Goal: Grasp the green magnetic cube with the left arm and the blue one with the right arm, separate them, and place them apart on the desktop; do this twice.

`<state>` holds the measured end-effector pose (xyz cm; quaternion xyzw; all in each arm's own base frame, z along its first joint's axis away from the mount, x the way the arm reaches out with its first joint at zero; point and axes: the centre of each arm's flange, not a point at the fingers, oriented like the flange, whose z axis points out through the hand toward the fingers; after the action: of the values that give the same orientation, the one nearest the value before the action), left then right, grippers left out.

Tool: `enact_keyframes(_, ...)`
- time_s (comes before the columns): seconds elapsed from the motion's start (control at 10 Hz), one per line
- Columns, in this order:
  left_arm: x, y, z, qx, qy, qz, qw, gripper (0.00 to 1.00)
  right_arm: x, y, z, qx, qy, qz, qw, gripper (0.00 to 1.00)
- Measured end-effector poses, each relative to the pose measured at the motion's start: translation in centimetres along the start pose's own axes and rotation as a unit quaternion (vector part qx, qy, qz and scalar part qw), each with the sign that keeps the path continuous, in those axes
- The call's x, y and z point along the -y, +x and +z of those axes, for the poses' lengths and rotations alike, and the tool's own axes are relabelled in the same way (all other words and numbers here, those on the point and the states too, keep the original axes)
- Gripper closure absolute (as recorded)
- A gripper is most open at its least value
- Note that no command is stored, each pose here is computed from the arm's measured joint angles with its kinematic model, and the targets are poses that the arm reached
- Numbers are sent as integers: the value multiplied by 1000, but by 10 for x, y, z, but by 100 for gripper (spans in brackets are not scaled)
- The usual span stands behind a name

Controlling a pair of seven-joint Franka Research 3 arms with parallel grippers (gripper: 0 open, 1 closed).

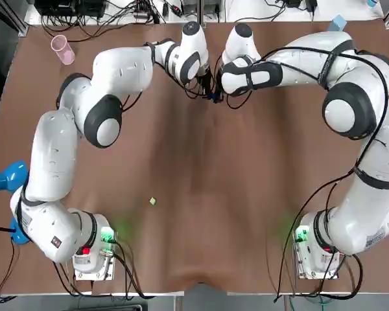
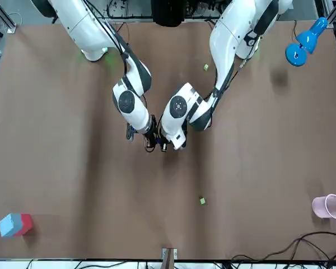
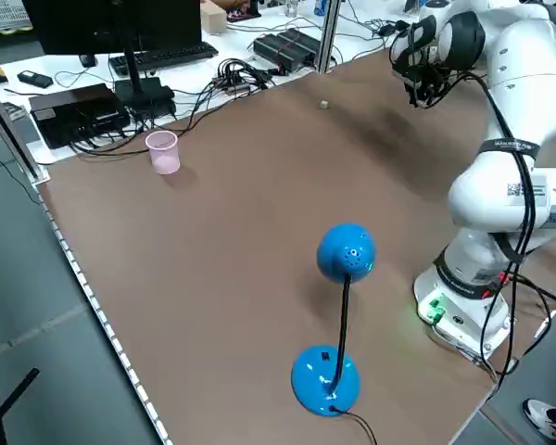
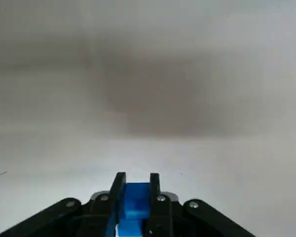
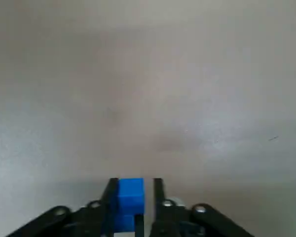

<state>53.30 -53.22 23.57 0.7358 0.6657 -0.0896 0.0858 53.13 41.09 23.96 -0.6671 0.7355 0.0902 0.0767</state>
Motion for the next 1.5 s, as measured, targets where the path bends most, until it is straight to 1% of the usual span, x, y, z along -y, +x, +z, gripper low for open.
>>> enact_keyframes(0.6,0,-1,-1,0,0,0,1000,77,2,1,-2,-4,4,-9,1000,77)
enact_keyframes(0.8,0,0,-1,0,0,0,1000,77,1,5,-5,-13,2,-39,999,77)
enact_keyframes(1.0,1,-1,0,-1,1,1,1000,77,-16,17,-6,-32,-6,-93,995,77)
enact_keyframes(1.1,5,-2,3,-2,5,3,1000,77,-30,26,-9,-43,-13,-129,991,77)
enact_keyframes(1.3,15,-7,12,-7,13,9,1000,77,-79,35,-17,-59,-32,-207,976,77)
enact_keyframes(1.4,19,-9,18,-9,17,12,1000,77,-114,36,-22,-67,-43,-250,965,77)
enact_keyframes(1.5,24,-13,25,-9,21,15,1000,77,-153,36,-21,-78,-56,-293,951,77)
